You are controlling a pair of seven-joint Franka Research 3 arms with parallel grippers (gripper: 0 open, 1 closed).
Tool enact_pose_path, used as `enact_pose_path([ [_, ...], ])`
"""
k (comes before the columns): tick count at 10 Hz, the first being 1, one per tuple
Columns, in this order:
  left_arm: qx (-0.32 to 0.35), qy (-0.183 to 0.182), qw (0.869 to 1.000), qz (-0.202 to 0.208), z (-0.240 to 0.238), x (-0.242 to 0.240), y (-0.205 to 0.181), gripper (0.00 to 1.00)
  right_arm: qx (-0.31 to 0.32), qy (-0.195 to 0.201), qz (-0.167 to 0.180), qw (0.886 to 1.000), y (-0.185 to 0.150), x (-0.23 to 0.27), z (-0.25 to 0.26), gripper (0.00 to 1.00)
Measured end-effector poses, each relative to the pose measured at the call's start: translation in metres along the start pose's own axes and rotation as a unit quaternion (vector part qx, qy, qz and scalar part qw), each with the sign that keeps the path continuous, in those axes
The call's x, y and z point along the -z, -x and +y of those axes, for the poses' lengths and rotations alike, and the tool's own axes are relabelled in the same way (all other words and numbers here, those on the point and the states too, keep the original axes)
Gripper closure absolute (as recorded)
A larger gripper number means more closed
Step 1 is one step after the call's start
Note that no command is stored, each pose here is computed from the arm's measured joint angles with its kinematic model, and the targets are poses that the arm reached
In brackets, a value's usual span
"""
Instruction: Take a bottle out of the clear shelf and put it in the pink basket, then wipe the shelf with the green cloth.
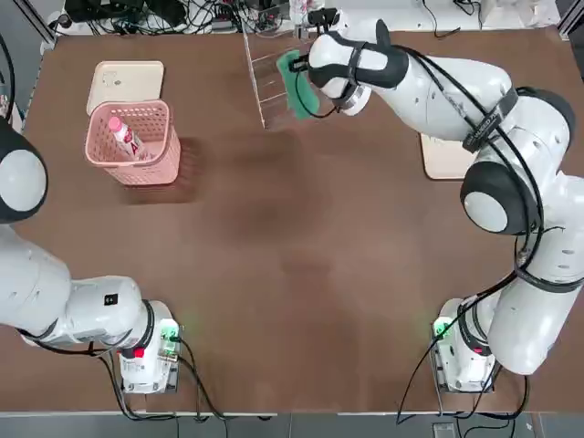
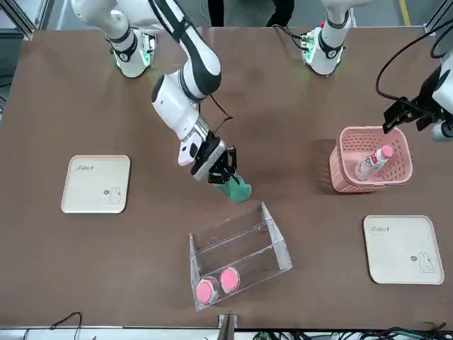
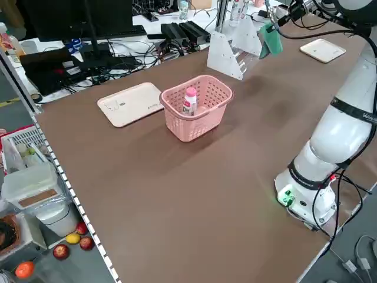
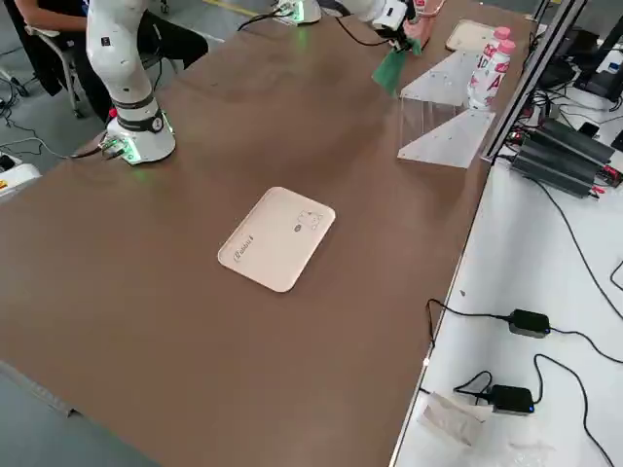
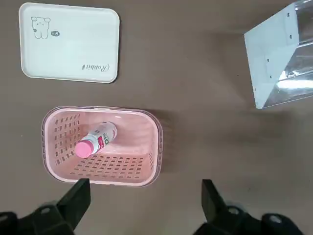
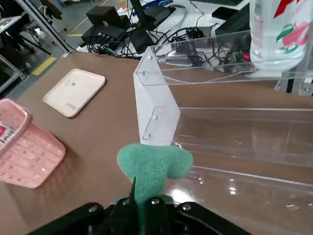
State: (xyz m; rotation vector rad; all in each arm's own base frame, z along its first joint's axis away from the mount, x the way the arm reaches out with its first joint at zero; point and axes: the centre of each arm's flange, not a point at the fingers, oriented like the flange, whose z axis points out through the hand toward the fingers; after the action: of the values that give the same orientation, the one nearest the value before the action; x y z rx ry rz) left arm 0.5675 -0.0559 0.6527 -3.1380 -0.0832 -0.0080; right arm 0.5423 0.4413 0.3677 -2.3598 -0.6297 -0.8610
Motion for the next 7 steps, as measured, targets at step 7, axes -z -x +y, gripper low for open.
enact_pose_path([
  [7,0.002,0.000,1.000,0.000,-0.002,0.000,0.000,0.00,0.086,0.062,0.017,0.994,0.017,-0.058,0.038,0.95],
])
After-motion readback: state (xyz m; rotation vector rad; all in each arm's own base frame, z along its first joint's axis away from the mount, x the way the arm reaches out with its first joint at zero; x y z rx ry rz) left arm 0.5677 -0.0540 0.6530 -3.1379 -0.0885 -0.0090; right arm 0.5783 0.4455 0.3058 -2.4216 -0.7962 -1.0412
